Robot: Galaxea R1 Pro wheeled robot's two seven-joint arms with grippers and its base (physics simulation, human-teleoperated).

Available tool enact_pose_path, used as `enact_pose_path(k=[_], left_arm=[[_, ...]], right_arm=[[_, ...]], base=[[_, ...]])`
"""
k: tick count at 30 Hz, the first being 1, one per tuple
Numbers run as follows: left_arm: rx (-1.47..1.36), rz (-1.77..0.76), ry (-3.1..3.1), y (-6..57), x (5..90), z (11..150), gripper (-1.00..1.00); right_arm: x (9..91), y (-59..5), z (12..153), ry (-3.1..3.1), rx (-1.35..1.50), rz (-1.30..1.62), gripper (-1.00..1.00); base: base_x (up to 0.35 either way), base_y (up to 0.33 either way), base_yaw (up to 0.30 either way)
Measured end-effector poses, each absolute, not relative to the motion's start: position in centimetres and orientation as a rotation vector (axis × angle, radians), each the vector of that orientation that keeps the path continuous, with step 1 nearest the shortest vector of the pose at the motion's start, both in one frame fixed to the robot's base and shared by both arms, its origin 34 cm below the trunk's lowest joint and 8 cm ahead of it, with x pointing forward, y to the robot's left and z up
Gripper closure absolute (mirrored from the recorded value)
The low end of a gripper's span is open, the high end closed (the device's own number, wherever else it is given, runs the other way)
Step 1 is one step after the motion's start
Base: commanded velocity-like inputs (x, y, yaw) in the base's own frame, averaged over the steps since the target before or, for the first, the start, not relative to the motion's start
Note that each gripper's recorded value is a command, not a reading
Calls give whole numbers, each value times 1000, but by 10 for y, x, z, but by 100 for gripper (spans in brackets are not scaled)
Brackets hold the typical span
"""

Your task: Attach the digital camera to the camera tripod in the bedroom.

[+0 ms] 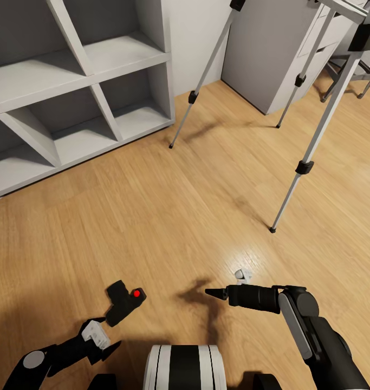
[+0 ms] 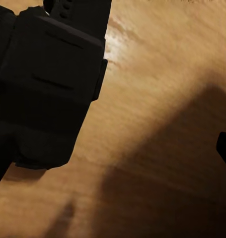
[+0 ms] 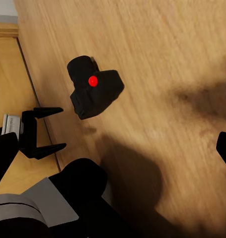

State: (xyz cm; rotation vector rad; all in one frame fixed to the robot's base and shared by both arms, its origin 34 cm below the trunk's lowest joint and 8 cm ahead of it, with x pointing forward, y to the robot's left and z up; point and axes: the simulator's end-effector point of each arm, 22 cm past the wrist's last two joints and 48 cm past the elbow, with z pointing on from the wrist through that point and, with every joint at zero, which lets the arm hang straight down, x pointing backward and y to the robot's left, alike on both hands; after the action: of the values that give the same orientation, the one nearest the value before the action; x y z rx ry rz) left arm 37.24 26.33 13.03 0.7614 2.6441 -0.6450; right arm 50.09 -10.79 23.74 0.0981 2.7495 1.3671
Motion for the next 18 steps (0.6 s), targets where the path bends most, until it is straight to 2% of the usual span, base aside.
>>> enact_pose_path(k=[18], left_arm=[[697, -447, 2665, 286, 409, 134, -100]], right_arm=[[501, -108, 237, 2750, 97, 1367, -100]], base=[[0, 0, 0]])
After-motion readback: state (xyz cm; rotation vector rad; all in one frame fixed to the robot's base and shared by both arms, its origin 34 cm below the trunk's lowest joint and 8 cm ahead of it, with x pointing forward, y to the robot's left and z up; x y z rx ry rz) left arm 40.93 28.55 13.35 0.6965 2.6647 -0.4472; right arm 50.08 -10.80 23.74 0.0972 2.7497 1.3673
